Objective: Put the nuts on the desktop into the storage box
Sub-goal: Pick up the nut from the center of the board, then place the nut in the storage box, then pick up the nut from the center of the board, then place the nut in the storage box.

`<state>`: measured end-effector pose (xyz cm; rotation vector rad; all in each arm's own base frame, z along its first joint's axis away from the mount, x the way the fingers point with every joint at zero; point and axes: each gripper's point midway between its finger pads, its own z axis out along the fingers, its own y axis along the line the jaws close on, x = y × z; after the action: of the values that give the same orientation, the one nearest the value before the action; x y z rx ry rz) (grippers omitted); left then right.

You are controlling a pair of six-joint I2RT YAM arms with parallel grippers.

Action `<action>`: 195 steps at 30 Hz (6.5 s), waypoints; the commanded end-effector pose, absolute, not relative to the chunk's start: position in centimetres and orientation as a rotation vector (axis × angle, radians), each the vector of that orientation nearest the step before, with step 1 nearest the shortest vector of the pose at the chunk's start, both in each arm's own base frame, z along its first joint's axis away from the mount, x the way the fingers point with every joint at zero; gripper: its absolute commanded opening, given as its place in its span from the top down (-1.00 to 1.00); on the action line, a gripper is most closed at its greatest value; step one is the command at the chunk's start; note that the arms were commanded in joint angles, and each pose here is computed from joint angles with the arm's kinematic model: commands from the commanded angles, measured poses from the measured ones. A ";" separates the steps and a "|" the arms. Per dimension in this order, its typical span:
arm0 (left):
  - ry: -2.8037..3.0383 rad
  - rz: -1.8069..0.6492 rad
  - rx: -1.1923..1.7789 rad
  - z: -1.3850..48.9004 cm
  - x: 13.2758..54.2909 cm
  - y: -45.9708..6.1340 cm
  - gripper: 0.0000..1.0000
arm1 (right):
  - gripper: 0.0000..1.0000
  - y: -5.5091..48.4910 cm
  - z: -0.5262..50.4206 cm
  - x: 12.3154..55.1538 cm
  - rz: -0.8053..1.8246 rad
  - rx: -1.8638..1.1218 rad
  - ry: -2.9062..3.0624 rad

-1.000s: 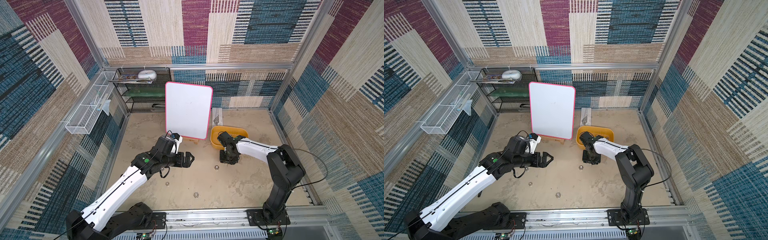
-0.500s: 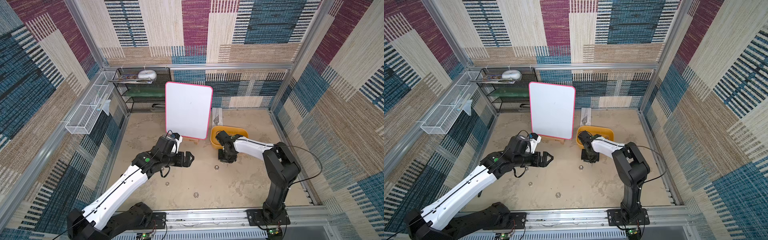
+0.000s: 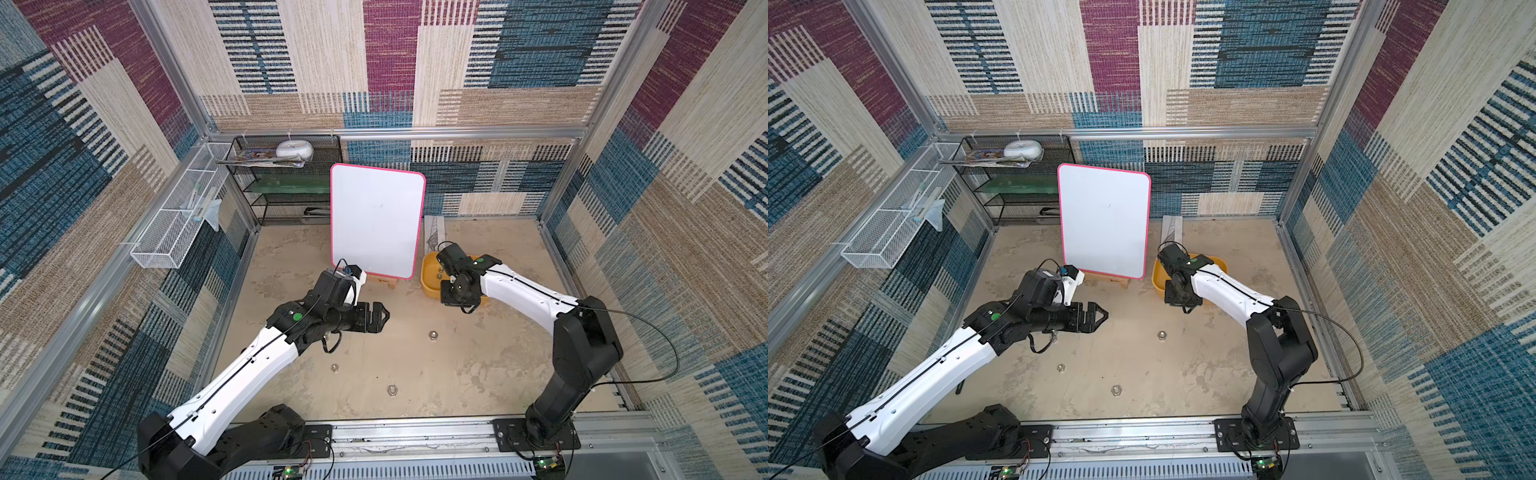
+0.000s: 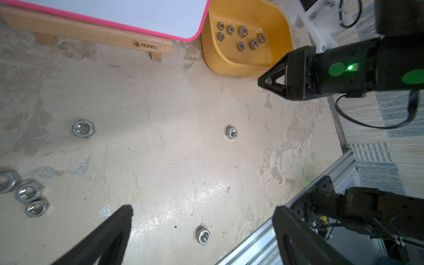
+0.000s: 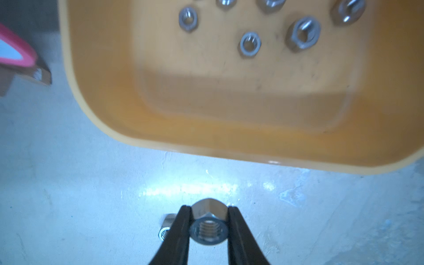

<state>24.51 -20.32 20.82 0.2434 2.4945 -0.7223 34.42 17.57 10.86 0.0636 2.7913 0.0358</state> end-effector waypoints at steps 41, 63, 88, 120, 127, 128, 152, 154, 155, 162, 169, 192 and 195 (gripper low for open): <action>2.491 -0.680 0.284 21.7 26.4 -21.2 -1.00 | 0.51 8.4 3.9 49.1 -0.098 0.175 2.811; 2.488 -0.693 0.264 21.4 24.8 -20.2 -1.00 | 0.21 11.0 10.3 42.8 0.028 0.136 2.778; 2.482 -0.694 0.223 21.1 22.2 -18.2 -1.00 | 0.11 22.9 5.4 28.6 0.100 -0.478 2.910; 2.503 -0.719 0.225 20.8 20.7 -17.7 -1.00 | 0.39 23.9 1.9 25.6 0.010 -0.665 2.974; 2.502 -0.716 0.227 20.8 20.8 -17.7 -1.00 | 0.56 23.8 3.8 26.7 -0.023 -0.626 2.925; 2.502 -0.716 0.227 20.8 20.8 -17.8 -1.00 | 0.56 23.7 4.3 27.0 -0.033 -0.618 2.913; 2.486 -0.773 0.272 21.5 23.0 -20.2 -1.00 | 0.49 17.4 10.6 41.6 -0.018 -0.176 2.785; 2.485 -0.769 0.278 21.5 23.4 -20.4 -1.00 | 0.49 17.3 10.2 42.5 -0.010 -0.166 2.787; 2.485 -0.766 0.286 21.5 23.5 -20.5 -1.00 | 0.49 17.3 9.9 43.0 -0.008 -0.165 2.791; 2.504 -0.733 0.317 21.2 24.5 -20.9 -1.00 | 0.50 19.1 8.0 45.7 0.037 -0.180 2.803; 2.508 -0.718 0.320 21.2 25.2 -21.0 -1.00 | 0.49 20.2 6.0 47.9 0.065 -0.180 2.811; 2.511 -0.709 0.264 21.0 24.9 -19.9 -1.00 | 0.09 20.8 6.9 49.4 0.100 -0.175 2.780; 2.509 -0.705 0.255 20.9 24.7 -19.6 -1.00 | 0.11 20.7 8.7 48.6 0.119 -0.168 2.759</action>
<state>24.78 -19.79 20.87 0.2711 2.5108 -0.7025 49.17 20.88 7.38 -0.1836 2.7719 0.1102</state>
